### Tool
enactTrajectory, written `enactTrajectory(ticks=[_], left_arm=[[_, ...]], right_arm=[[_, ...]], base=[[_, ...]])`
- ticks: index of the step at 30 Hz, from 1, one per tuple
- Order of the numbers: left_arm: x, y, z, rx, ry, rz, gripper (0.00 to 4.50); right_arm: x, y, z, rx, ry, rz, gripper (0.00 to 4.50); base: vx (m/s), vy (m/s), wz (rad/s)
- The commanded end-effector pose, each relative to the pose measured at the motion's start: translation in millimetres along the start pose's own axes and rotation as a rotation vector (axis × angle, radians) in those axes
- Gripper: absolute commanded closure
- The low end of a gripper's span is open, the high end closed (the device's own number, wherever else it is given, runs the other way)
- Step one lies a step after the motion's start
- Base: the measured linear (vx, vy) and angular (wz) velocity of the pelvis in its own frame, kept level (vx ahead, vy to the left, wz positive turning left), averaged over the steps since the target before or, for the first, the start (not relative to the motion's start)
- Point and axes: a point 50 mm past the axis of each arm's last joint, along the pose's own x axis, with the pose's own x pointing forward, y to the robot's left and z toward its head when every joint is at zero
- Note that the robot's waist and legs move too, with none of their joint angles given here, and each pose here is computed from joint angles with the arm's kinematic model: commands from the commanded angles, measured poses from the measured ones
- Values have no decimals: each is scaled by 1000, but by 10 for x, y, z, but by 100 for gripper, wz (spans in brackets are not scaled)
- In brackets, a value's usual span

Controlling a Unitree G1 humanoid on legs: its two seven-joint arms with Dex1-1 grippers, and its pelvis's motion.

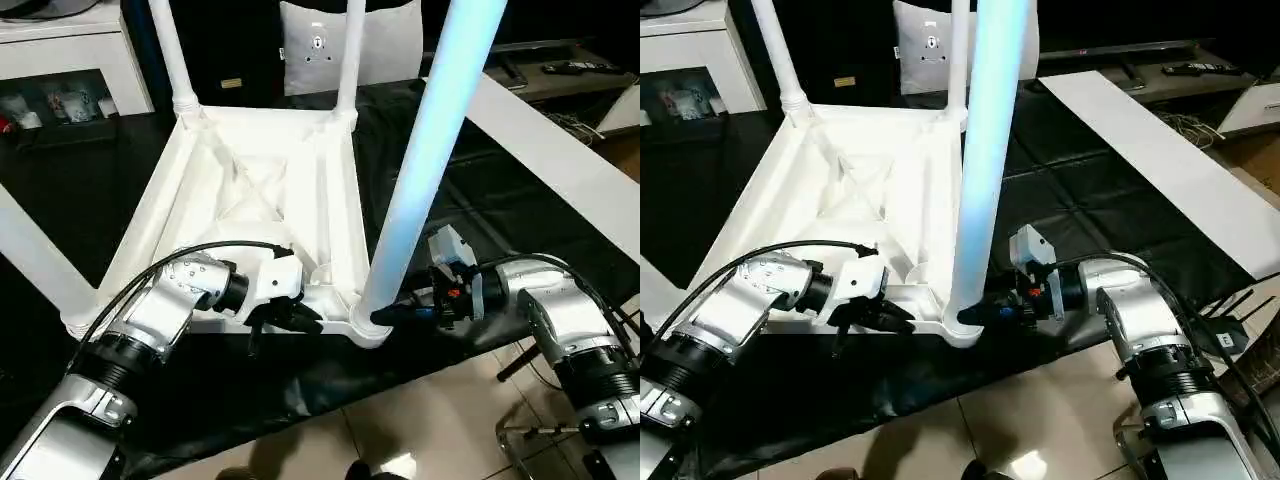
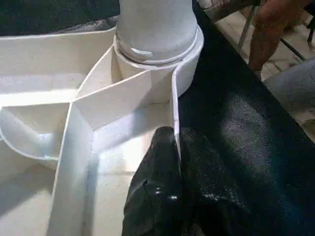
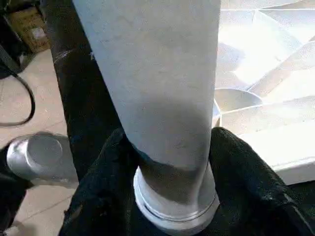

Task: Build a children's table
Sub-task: Rotate leg to tighten

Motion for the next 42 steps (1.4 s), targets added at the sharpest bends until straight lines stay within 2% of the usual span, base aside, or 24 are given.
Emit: enactTrajectory(ticks=[1, 4, 7, 11, 13, 17, 19, 21, 22, 23, 24, 26, 27, 30, 32, 34, 35, 36, 40, 41, 42], left_arm=[[36, 67, 133, 0, -30, 71, 450], [60, 85, 154, -35, -43, 132, 450], [173, 100, 239, -135, -111, 259, 450], [232, 123, 280, -194, -132, 335, 450], [340, 200, 369, -258, -172, 451, 450], [409, 265, 440, -267, -203, 506, 450], [456, 300, 506, -271, -218, 534, 450], [470, 314, 534, -267, -223, 543, 450], [475, 321, 553, -261, -224, 548, 450], [469, 320, 547, -252, -216, 551, 450], [469, 320, 547, -252, -216, 551, 450], [423, 306, 460, -201, -174, 542, 450], [421, 305, 457, -197, -172, 541, 450], [407, 295, 435, -171, -167, 533, 450], [375, 292, 388, -123, -150, 514, 450], [330, 291, 342, -52, -134, 487, 450], [330, 291, 342, -52, -134, 487, 450], [279, 313, 307, -12, -110, 489, 450], [246, 330, 287, 12, -95, 493, 450], [178, 351, 251, 26, -79, 485, 450], [178, 351, 251, 26, -79, 485, 450]], right_arm=[[137, 21, 33, 38, -32, -21, 259], [222, -46, 25, 62, -30, -139, 261], [445, -158, 67, 110, -47, -340, 261], [545, -221, 90, 165, -50, -453, 261], [667, -302, 121, 243, -74, -623, 261], [721, -344, 112, 304, -101, -714, 261], [751, -359, 103, 293, -100, -769, 206], [766, -358, 108, 273, -104, -776, 206], [784, -348, 119, 261, -111, -770, 184], [793, -327, 138, 233, -120, -751, 184], [793, -327, 138, 233, -120, -751, 164], [719, -289, 138, 175, -131, -728, 155], [713, -289, 137, 174, -131, -729, 133], [666, -288, 129, 156, -133, -734, 119], [563, -280, 106, 133, -134, -731, 89], [444, -247, 84, 120, -138, -707, 89], [444, -247, 84, 120, -138, -707, 70], [351, -219, 76, 108, -144, -695, 70], [296, -198, 74, 97, -149, -688, 43], [202, -133, 83, 86, -179, -662, 22], [202, -133, 83, 86, -179, -662, 22]], base=[[0, 0, 0], [0, 0, 0], [0, 0, 0], [0, 0, 0], [0, 0, 0], [0, 0, 0], [0, 0, 0], [0, 0, 0], [0, 0, 0], [0, 0, 0], [0, 0, 0], [0, 0, 0], [0, 0, 0], [0, 0, 0], [0, 0, 0], [0, 0, 0], [0, 0, 0], [0, 0, 0], [0, 0, 0], [0, 0, 0], [0, 0, 0]])
